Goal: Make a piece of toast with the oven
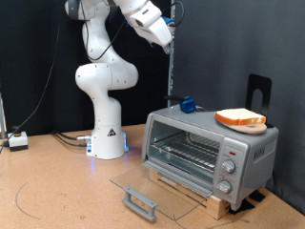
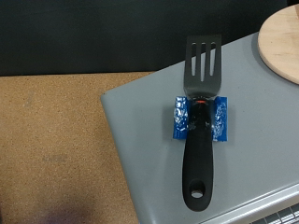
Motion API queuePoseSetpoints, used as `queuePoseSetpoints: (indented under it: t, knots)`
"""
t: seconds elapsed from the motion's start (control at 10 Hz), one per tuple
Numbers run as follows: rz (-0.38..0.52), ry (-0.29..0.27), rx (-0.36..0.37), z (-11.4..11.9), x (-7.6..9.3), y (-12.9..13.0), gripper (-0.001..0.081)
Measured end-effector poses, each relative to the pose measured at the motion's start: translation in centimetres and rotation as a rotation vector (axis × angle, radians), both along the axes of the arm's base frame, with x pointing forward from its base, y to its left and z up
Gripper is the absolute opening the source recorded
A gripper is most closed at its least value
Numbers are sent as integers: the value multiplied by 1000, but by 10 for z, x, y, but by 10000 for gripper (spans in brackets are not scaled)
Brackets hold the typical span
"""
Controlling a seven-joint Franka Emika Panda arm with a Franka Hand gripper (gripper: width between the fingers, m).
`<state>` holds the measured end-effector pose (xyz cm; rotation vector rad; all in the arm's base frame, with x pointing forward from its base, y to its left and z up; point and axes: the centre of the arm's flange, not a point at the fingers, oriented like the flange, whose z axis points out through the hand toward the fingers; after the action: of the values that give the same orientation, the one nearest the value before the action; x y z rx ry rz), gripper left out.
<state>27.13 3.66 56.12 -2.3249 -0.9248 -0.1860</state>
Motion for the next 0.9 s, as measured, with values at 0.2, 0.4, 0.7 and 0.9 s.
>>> queuePoseSetpoints:
  t: [0.2, 0.4, 0.7, 0.9]
  knots:
    - [15, -33, 0, -2, 2, 1, 809]
    - [13, -88, -46, -18, 5, 20, 809]
    - [40, -84, -114, -56, 3, 58, 809]
    - [36, -94, -132, -78, 0, 81, 809]
